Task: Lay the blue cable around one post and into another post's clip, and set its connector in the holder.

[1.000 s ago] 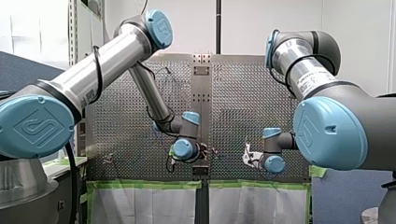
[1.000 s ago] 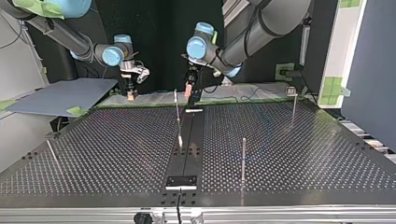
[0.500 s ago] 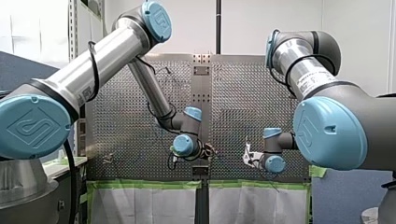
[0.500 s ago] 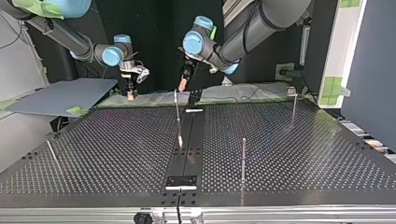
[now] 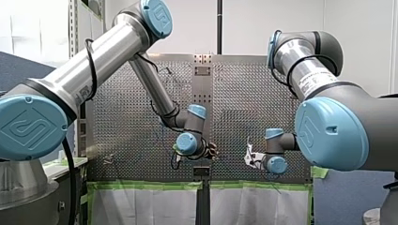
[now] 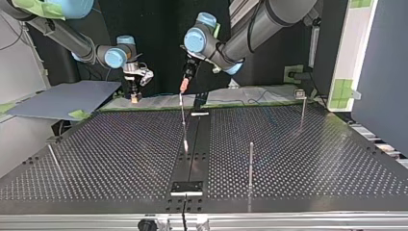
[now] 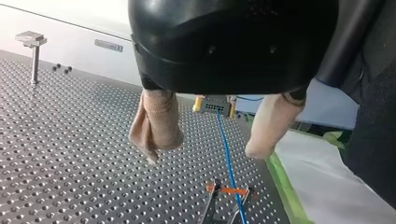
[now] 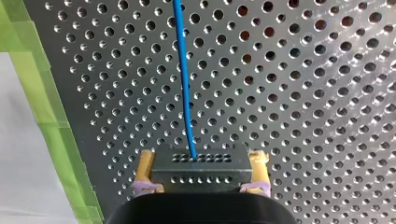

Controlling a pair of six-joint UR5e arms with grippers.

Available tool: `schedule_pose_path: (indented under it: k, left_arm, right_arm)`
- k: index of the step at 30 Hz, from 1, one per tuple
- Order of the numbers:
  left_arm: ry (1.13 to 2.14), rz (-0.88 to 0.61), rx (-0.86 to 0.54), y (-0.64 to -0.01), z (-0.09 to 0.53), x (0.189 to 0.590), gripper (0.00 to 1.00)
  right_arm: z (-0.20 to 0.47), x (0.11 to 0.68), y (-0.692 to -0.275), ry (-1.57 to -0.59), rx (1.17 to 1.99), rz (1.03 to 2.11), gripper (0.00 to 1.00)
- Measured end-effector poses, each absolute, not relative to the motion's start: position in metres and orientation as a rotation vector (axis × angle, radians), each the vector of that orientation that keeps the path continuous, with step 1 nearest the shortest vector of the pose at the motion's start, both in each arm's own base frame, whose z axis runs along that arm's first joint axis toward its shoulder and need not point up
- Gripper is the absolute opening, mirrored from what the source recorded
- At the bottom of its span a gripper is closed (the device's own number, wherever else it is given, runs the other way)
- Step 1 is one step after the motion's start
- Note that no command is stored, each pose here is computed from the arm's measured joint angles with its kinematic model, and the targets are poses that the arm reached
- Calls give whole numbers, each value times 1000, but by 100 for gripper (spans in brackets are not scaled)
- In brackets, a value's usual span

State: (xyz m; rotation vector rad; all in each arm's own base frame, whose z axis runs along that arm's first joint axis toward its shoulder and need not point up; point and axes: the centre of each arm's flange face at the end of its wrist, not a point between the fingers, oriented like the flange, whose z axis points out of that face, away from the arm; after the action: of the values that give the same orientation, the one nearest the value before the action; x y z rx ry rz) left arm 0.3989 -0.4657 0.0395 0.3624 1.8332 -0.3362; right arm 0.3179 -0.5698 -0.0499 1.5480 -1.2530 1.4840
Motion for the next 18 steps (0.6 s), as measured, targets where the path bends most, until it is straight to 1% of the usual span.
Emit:
schedule_pose_path:
  k: [10,18]
  left_arm:
    - [1848,-377,302,-466,40,398,100]
    - [1851,-384,287,-466,40,397,100]
  right_arm:
    - [-50,318,-570,-1254,1549,1485,0]
    - [-51,317,-570,-1254,1550,1484,0]
